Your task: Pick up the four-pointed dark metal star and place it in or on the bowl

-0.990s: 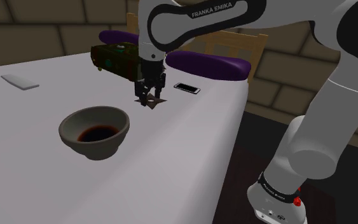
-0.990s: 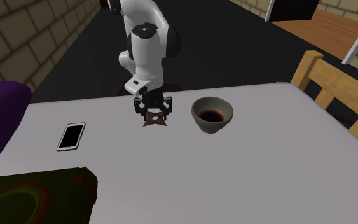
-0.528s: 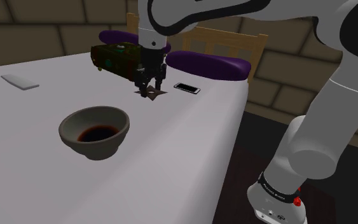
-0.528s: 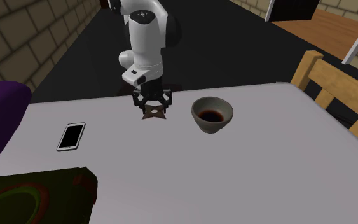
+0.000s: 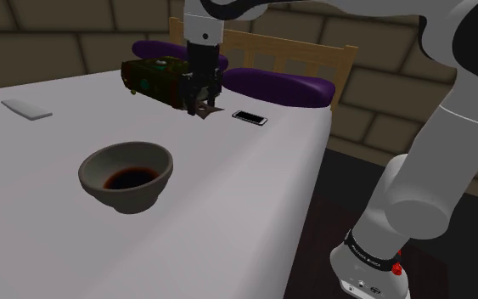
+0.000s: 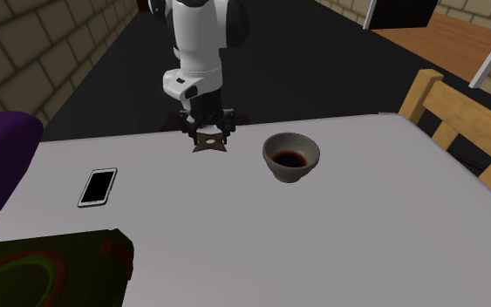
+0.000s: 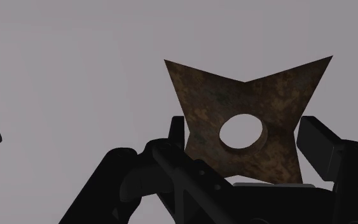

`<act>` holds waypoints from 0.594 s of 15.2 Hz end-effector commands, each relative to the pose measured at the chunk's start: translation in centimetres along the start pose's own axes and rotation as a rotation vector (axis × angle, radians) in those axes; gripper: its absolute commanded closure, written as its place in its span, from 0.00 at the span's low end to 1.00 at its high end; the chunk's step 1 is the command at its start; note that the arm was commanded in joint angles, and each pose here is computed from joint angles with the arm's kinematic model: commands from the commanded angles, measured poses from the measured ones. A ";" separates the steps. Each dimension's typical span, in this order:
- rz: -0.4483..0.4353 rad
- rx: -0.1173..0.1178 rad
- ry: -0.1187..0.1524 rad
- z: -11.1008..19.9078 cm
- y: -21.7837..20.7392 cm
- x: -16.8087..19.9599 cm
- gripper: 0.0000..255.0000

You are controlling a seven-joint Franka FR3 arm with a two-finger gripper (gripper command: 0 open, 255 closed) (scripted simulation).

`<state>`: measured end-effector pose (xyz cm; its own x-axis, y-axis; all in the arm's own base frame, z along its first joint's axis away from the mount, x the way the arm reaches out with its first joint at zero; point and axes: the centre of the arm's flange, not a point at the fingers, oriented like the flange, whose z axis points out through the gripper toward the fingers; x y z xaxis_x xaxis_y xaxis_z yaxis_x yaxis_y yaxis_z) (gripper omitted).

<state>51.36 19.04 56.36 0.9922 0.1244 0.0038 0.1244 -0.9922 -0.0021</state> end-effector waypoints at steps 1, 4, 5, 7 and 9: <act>0.000 0.000 0.000 -1.1 0.0 -0.1 1.00; 0.000 0.000 0.000 -2.7 0.0 -0.1 1.00; 0.000 0.000 0.000 -2.8 0.0 -0.1 1.00; 0.000 0.000 0.000 -2.8 -2.6 -0.2 1.00; 0.000 0.000 0.000 -2.8 -5.3 -0.3 1.00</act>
<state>50.46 23.09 59.12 0.9921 0.1256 0.0038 0.1256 -0.9921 -0.0016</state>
